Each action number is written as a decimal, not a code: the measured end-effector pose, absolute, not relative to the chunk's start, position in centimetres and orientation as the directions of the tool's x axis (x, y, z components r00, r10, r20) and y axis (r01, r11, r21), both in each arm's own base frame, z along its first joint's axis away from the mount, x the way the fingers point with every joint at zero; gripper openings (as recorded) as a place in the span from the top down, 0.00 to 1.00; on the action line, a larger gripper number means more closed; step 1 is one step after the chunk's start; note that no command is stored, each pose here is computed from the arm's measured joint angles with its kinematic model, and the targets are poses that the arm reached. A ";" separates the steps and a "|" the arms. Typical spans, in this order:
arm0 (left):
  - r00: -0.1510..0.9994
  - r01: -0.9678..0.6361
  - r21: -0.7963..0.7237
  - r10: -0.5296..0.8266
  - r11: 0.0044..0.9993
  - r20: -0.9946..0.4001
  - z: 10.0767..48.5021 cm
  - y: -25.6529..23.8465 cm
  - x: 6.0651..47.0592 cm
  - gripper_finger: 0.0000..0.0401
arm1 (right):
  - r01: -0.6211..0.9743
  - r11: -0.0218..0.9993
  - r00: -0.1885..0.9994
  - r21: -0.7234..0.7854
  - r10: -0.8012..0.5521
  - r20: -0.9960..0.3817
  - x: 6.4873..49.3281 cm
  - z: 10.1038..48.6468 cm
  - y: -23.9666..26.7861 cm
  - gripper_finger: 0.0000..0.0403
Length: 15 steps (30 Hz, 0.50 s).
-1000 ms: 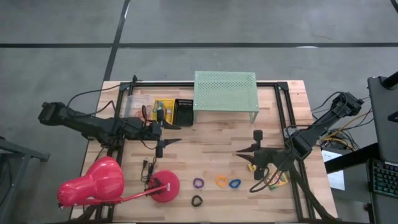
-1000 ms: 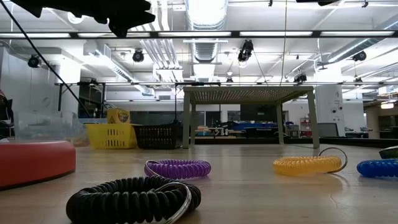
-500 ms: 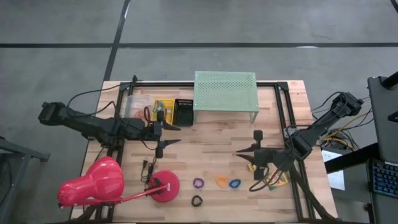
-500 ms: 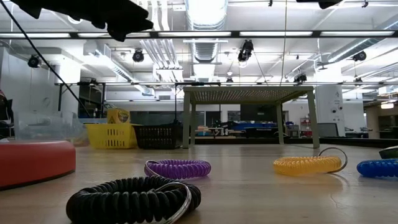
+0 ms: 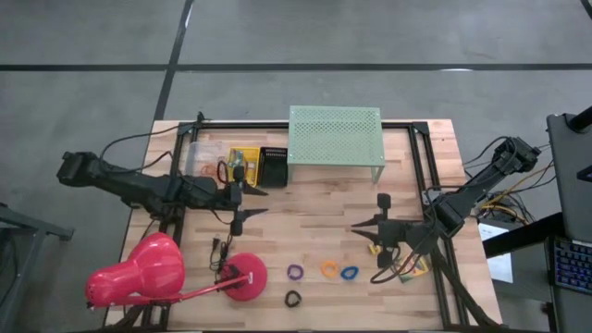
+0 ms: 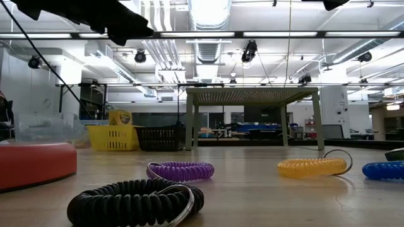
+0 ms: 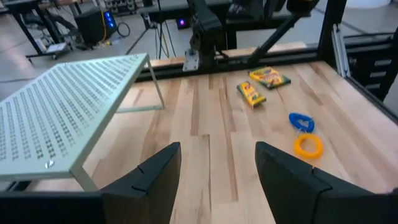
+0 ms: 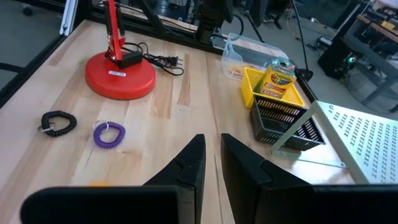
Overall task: Pick & Place Office Desk Supplies
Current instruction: Put the crayon into the yellow bin
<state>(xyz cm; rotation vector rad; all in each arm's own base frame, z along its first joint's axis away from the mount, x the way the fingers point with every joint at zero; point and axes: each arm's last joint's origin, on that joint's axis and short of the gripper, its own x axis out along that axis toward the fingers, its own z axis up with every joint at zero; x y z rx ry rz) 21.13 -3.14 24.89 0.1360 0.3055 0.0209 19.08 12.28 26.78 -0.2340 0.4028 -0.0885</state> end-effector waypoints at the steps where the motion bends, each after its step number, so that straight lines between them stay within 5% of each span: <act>1: 0.955 -0.001 0.136 0.041 0.991 -0.295 24.9 -3.1 21.1 0.47 | 0.039 0.969 0.917 -0.243 -0.131 -0.378 19.1 26.8 12.3 0.88; 15: 0.957 -0.002 0.134 0.040 0.991 -0.286 25.0 -3.1 21.2 0.47 | 0.035 0.967 0.917 -0.253 -0.131 -0.378 19.1 26.8 12.3 0.88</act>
